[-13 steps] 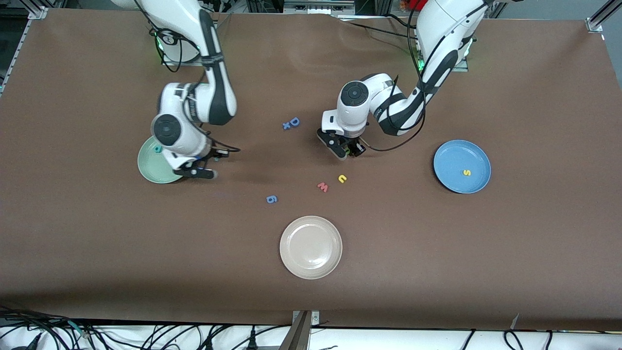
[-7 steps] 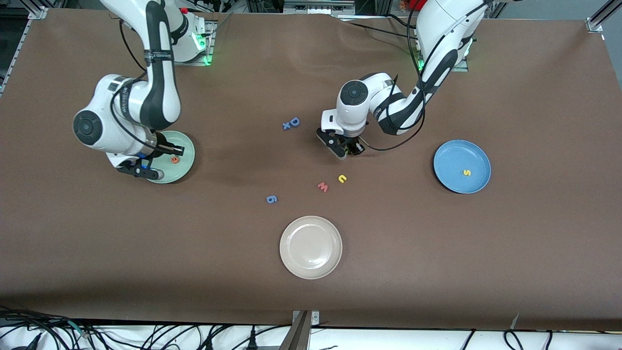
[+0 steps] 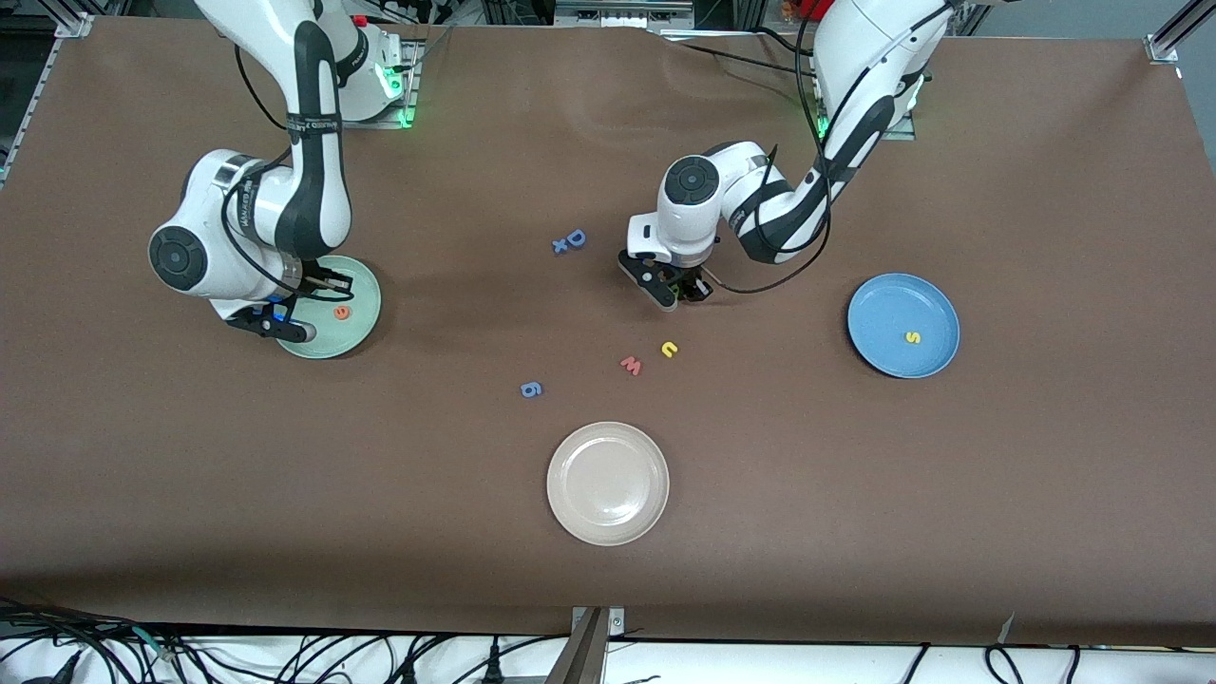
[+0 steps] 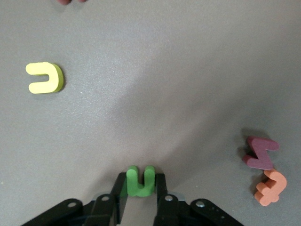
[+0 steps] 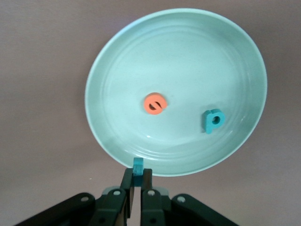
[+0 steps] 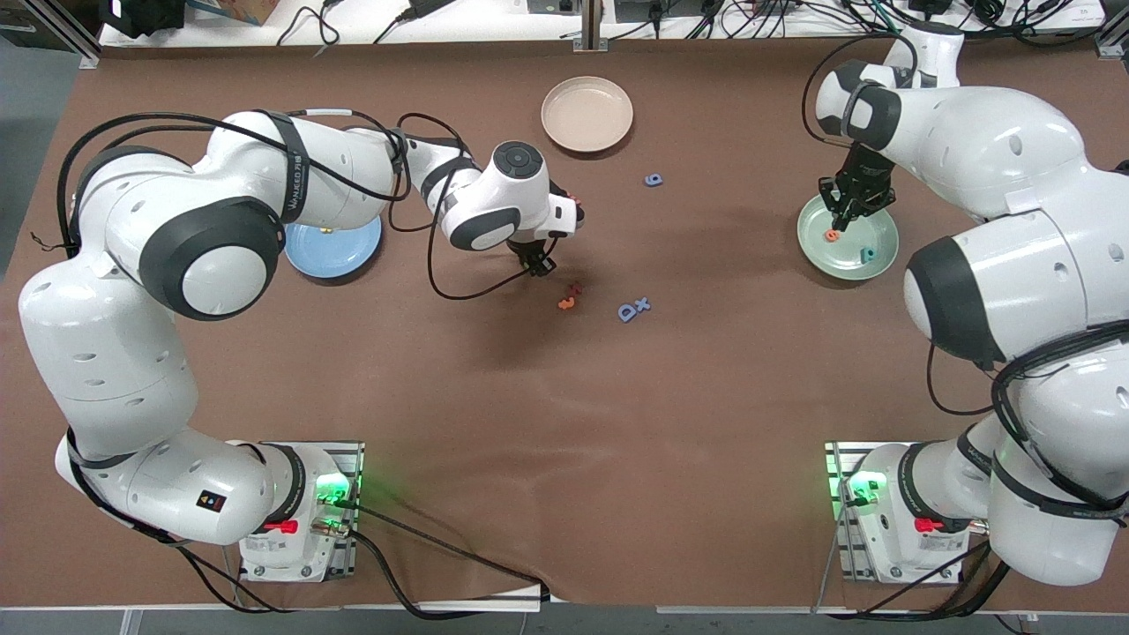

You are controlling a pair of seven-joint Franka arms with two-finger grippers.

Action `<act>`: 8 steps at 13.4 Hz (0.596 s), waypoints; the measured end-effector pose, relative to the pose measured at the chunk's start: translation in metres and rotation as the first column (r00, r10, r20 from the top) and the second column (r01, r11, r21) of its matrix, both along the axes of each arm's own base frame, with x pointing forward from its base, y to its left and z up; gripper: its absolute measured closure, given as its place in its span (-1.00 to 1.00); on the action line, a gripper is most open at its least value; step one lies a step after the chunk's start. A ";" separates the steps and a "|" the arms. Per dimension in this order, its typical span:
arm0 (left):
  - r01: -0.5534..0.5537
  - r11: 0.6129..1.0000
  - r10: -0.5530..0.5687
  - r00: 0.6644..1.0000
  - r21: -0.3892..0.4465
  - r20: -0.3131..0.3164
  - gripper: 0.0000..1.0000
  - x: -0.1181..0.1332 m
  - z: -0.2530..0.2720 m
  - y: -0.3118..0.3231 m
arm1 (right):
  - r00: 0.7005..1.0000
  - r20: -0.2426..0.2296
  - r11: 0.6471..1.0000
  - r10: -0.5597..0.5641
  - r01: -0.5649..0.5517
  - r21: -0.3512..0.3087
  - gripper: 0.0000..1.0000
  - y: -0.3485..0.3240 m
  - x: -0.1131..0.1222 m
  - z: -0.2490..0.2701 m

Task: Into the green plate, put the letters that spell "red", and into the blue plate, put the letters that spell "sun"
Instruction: 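Place teal piece on the green plate while the left gripper grasps green u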

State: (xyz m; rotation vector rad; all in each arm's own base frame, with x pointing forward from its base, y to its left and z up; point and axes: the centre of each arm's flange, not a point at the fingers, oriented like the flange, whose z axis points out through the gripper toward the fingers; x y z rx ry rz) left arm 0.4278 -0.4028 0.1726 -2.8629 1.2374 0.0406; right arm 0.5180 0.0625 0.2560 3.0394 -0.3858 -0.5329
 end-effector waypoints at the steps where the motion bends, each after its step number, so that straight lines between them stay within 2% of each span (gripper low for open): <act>1: -0.001 1.000 0.001 1.000 0.000 0.000 0.44 0.000 0.000 0.000 | 1.000 -0.005 1.000 -0.001 0.001 -0.010 0.81 -0.001 -0.001 -0.003; 8: -0.014 1.000 0.014 1.000 0.001 0.000 0.46 0.000 0.000 0.000 | 0.999 -0.034 0.998 0.001 -0.003 -0.058 0.81 -0.004 -0.005 -0.020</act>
